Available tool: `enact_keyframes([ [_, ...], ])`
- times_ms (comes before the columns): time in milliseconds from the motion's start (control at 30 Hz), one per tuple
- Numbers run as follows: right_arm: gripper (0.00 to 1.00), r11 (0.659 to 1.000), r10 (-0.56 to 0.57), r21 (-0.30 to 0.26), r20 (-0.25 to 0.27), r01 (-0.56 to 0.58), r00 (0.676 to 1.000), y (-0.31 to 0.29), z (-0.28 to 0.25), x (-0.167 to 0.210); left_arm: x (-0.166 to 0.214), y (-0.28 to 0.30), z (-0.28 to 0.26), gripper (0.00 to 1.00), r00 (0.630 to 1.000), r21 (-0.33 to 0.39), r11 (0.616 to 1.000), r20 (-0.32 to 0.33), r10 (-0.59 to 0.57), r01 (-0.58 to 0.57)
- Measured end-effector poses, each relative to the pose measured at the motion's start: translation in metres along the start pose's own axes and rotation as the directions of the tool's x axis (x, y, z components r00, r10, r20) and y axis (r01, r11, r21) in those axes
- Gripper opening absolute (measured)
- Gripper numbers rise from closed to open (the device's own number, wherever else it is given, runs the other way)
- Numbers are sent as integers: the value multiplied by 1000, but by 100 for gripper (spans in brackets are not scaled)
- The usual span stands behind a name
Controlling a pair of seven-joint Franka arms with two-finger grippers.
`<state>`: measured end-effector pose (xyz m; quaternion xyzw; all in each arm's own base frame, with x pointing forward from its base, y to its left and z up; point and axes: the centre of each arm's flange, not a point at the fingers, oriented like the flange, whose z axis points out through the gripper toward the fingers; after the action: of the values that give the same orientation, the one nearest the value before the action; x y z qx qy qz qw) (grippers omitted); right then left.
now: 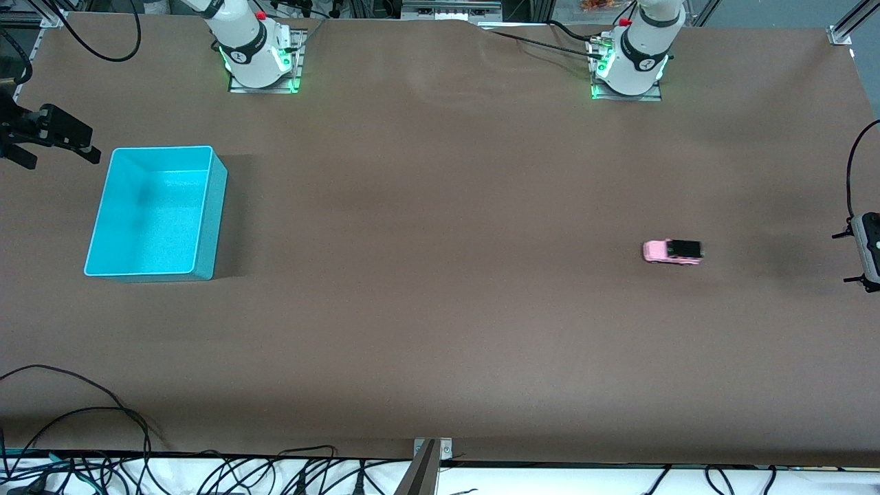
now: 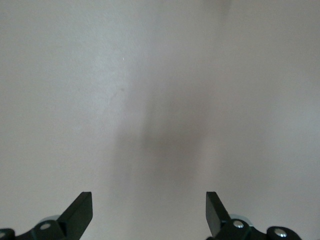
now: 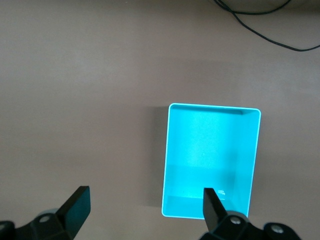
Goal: Wind and store pink jeep toy
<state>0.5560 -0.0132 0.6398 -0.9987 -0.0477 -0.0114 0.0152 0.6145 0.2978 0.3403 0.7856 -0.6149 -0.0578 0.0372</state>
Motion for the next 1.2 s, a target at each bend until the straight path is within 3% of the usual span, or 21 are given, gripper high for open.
enact_keyframes([
  [300, 100, 1000, -3, 0, 3, 3, 1000, -2, 0, 0, 78, -5, -24, 100, 995, 7, 995, 11, -99, 99],
  [767, 100, 1000, -5, 1, 3, 5, 1000, -3, 0, 0, 179, 23, -76, 100, 963, -48, 962, 13, -270, 270],
  [1200, 100, 1000, -6, 1, 4, 6, 1000, -3, 0, 0, 223, 61, -135, 100, 907, -49, 905, 29, -421, 422],
])
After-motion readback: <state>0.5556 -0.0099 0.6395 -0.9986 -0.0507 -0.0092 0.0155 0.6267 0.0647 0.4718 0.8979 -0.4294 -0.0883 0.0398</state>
